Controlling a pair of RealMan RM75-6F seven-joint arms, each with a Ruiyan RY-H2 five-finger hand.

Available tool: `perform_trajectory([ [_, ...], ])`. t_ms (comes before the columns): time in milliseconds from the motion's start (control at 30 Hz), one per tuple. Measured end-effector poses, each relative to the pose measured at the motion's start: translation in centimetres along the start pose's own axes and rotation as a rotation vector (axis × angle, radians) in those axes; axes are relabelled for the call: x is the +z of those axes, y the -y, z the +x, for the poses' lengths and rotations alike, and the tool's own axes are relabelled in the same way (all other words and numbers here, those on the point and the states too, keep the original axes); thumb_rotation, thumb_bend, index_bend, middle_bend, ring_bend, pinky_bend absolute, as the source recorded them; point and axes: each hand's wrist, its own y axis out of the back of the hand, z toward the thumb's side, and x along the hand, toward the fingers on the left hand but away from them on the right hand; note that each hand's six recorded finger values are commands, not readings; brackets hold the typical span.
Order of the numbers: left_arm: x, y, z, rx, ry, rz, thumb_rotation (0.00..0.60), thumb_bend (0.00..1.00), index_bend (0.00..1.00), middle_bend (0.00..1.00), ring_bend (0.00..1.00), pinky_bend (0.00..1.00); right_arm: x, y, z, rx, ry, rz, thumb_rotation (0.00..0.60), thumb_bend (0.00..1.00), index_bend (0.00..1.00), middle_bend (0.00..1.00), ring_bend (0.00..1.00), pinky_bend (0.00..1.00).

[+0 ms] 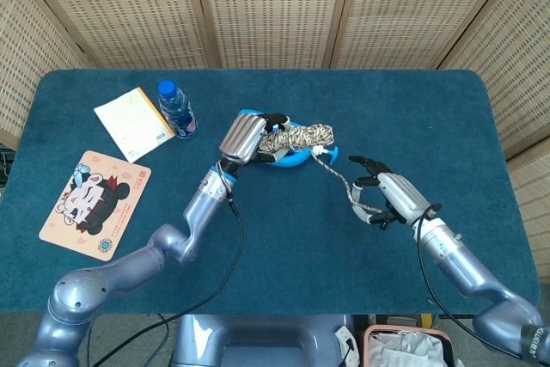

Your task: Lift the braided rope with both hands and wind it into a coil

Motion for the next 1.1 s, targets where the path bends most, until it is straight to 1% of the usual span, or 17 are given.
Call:
perform_trajectory([
  [167,0.1,1.0,0.0,-0.028,-0.001,0.093,0.6,0.57,0.78,0.61,0.58,0.67,2.7,0.0,1.6,0.014,-0.093,-0.015,0.6,0.47,0.71,0.05,0.0,0.0],
  [300,0.3,2.1,-0.2,-0.048,-0.002,0.099,0.6,0.57,0.78,0.61,0.58,0.67,5.5,-0.3,2.3,0.031,-0.159,-0.063,0.6,0.47,0.71,0.05,0.0,0.0],
  [433,0.4,3.1,-0.5,-0.065,-0.004,0.109,0.6,0.57,0.78,0.61,0.58,0.67,7.8,-0.3,2.3,0.049,-0.209,-0.078,0.6,0.47,0.71,0.05,0.0,0.0],
  [567,0.4,3.7,-0.8,-0.082,0.002,0.123,0.6,0.57,0.78,0.61,0.58,0.67,9.8,-0.2,2.1,0.067,-0.246,-0.087,0.6,0.47,0.71,0.05,0.0,0.0],
  [667,0.4,3.9,-1.0,-0.091,0.012,0.136,0.6,0.57,0.78,0.61,0.58,0.67,10.7,-0.4,1.7,0.069,-0.258,-0.076,0.6,0.47,0.71,0.05,0.0,0.0],
  [800,0.4,4.3,-1.4,-0.108,0.031,0.156,0.6,0.57,0.78,0.61,0.58,0.67,11.3,-0.9,0.9,0.057,-0.255,-0.079,0.6,0.47,0.71,0.05,0.0,0.0],
  [933,0.5,4.7,-1.9,-0.131,0.073,0.201,0.6,0.57,0.78,0.61,0.58,0.67,12.2,-2.0,-0.1,0.031,-0.252,-0.098,0.6,0.47,0.71,0.05,0.0,0.0],
  [1100,0.9,5.0,-2.5,-0.157,0.132,0.228,0.6,0.57,0.78,0.61,0.58,0.67,13.6,-3.6,-1.5,0.004,-0.243,-0.122,0.6,0.47,0.71,0.05,0.0,0.0],
])
